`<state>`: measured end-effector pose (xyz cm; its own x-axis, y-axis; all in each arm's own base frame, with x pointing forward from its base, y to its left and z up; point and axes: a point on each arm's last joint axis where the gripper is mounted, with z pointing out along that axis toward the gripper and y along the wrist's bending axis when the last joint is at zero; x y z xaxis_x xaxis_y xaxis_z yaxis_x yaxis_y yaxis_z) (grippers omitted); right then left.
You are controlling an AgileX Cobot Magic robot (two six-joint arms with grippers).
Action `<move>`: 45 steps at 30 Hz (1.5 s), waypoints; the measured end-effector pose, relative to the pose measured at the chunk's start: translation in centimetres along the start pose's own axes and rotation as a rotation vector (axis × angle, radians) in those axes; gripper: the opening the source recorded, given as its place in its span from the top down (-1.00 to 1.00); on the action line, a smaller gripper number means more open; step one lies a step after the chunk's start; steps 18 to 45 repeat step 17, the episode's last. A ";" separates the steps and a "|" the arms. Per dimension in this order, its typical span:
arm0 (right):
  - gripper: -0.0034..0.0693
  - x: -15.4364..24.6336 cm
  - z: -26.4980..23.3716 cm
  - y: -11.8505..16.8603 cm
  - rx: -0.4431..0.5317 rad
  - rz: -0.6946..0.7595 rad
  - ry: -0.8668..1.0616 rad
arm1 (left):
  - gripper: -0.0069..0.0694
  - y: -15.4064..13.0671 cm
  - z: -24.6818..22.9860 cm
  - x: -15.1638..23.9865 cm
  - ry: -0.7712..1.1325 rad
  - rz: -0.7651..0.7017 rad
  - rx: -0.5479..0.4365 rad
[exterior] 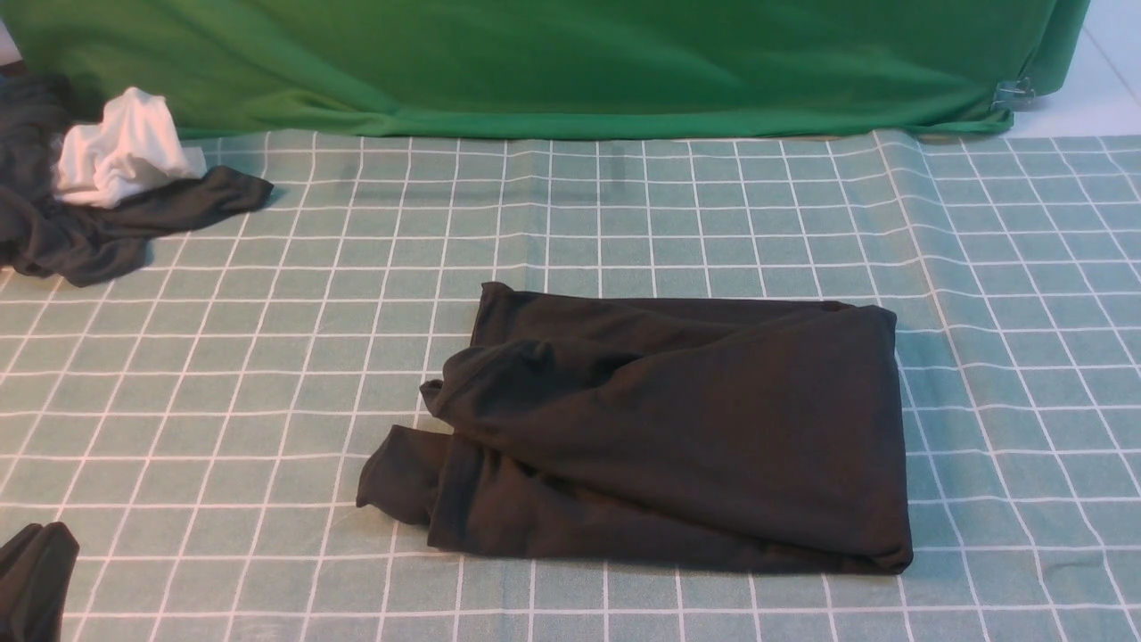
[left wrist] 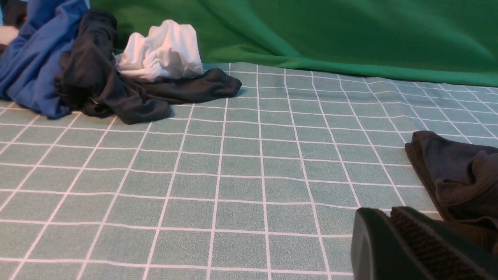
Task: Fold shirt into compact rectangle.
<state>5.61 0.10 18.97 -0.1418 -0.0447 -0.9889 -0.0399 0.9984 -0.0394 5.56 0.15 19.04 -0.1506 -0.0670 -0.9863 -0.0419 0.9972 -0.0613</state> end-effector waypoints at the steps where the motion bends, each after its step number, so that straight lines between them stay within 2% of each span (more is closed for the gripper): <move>1: 0.25 0.0 0.0 0.0 0.000 0.000 0.000 | 0.78 0.0 0.0 0.0 0.000 0.000 0.000; 45: 0.25 0.0 0.0 0.0 0.000 0.000 0.000 | 0.78 0.0 0.0 0.0 0.000 0.007 -0.002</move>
